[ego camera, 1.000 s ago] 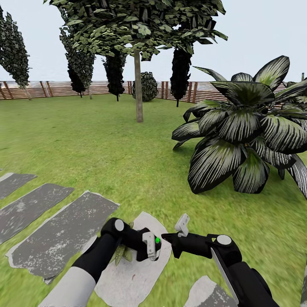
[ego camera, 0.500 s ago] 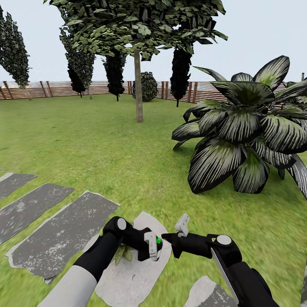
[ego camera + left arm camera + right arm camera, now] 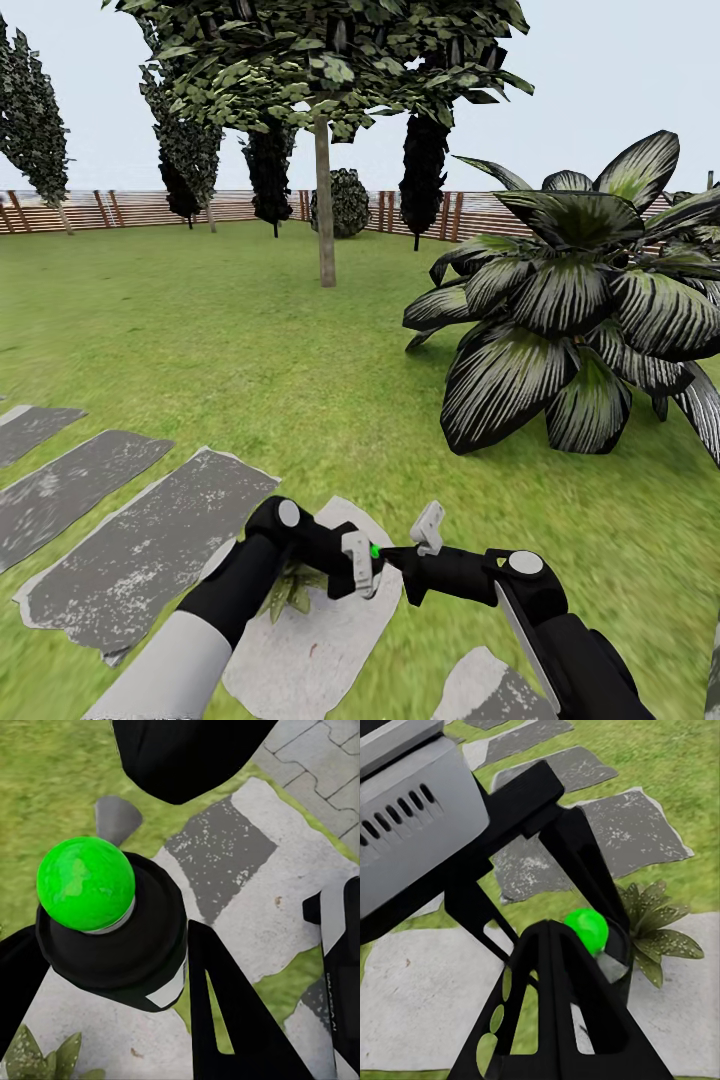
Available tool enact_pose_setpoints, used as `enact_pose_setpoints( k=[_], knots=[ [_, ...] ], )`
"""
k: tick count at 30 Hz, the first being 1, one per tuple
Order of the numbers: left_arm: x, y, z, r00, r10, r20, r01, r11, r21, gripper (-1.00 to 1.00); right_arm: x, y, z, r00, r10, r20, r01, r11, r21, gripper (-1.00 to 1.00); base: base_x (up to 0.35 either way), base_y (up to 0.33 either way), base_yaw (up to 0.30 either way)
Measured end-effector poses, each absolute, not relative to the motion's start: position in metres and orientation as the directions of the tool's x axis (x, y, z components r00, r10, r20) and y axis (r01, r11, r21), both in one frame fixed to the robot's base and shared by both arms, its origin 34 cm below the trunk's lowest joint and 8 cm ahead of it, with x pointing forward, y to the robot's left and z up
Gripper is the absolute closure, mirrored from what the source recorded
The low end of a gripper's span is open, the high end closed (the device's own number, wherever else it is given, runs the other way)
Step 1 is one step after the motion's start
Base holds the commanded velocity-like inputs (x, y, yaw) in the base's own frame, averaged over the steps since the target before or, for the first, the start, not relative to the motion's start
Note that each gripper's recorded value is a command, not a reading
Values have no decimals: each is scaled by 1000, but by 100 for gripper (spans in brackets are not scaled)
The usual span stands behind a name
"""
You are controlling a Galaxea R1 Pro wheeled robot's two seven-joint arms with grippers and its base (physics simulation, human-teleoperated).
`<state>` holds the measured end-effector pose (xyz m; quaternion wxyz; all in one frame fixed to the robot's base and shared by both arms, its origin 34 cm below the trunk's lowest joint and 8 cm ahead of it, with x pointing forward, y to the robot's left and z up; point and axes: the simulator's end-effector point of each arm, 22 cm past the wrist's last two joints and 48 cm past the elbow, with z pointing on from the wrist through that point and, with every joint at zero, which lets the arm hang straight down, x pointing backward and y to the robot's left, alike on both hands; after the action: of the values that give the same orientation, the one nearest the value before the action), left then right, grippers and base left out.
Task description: Pick up the pesticide atomizer in the garden and spray insectifuge to fully cover both potted plants in the garden.
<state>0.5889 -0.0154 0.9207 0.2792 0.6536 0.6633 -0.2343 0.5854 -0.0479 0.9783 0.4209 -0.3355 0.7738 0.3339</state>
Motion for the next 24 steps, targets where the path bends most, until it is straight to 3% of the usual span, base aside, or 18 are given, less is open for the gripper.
enact_pose_setpoints(
  k=[24],
  knots=[
    [592,-18,933,39,727,-685,995,31,90,100,585,-48,979,-420,-238,-876,-800,552,234,100,0,0,0]
  ],
)
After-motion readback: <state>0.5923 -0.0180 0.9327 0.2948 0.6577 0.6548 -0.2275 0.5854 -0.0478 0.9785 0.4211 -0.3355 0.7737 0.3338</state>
